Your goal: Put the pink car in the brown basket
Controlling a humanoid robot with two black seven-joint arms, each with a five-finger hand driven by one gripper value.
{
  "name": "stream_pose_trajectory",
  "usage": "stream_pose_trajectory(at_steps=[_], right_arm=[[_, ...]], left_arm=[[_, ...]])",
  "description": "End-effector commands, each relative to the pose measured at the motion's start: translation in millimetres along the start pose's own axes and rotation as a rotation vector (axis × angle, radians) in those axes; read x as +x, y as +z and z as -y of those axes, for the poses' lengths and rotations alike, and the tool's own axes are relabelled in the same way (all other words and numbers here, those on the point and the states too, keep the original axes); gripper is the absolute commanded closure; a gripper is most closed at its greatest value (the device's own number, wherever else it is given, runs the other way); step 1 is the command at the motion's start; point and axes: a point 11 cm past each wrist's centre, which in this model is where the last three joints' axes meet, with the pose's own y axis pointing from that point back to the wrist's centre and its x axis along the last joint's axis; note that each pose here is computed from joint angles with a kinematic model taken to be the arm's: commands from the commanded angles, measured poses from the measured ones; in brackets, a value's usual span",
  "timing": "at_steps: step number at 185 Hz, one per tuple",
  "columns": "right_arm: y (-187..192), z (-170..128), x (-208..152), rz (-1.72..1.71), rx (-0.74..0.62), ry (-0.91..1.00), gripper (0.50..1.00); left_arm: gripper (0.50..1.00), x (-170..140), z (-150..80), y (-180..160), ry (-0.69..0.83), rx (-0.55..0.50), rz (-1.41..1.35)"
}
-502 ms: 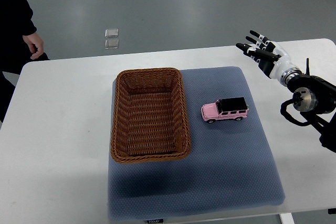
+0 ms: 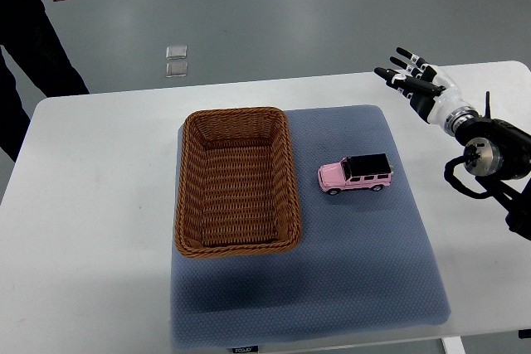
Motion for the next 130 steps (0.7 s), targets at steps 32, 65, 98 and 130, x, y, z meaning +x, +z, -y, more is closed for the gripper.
stream_pose_trajectory(at_steps=[32,65,98,130], right_arm=[[0.0,0.0,2.6,0.009,0.000,0.009,0.581],[-6.1,-1.6,11.5,0.023,0.016,0.029,0.581],[-8.0,-0.8,14.7,0.026,0.021,0.041,0.581],[-8.1,-0.7,15.2,0.026,0.023,0.049,0.581]], left_arm=[[0.500,0.0,0.0,0.0,0.000,0.000,0.000],[0.500,0.0,0.0,0.0,0.000,0.000,0.000],[0.500,-0.5,0.0,0.1,-0.001,0.000,-0.002],[0.500,-1.1,0.0,-0.8,-0.003,0.001,-0.002]])
